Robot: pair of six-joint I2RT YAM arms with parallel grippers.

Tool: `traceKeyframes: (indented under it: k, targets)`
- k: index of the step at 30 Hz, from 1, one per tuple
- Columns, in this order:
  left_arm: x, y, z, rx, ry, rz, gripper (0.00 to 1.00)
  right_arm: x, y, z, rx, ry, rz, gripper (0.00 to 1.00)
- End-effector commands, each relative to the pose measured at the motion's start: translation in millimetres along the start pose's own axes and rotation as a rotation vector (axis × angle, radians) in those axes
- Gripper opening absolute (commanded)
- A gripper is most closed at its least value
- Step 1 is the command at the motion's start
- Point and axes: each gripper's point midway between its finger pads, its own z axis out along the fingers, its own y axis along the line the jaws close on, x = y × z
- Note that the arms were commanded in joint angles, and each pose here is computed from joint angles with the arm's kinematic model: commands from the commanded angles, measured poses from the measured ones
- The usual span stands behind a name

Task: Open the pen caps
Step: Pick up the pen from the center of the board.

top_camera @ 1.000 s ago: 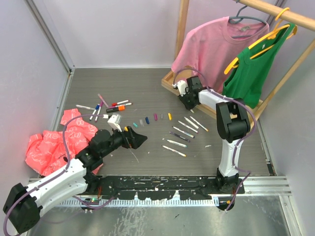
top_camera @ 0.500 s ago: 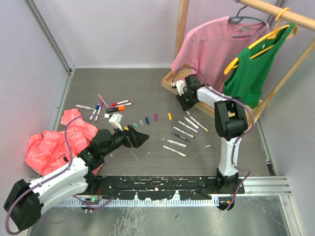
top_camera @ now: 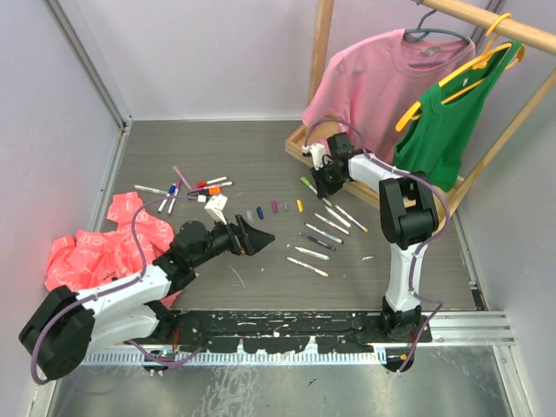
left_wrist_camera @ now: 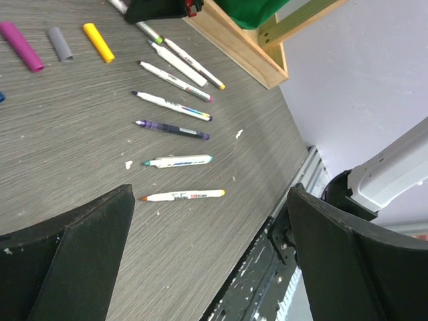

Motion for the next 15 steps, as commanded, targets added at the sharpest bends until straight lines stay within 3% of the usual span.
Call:
traceKeyframes:
  k: [1, 9, 15]
  targets:
    - [-36, -49, 13, 0.194, -0.091, -0.001, 0.98, -32, 30, -37, -0.129, -0.157, 0.013, 0.01]
    - [-48, -56, 25, 0.224, -0.121, 0.003, 0.98, -52, 77, -87, -0.337, -0.316, -0.019, 0.01]
    - [-71, -56, 23, 0.222, -0.226, 0.024, 0.98, -61, 114, -126, -0.508, -0.399, -0.043, 0.01]
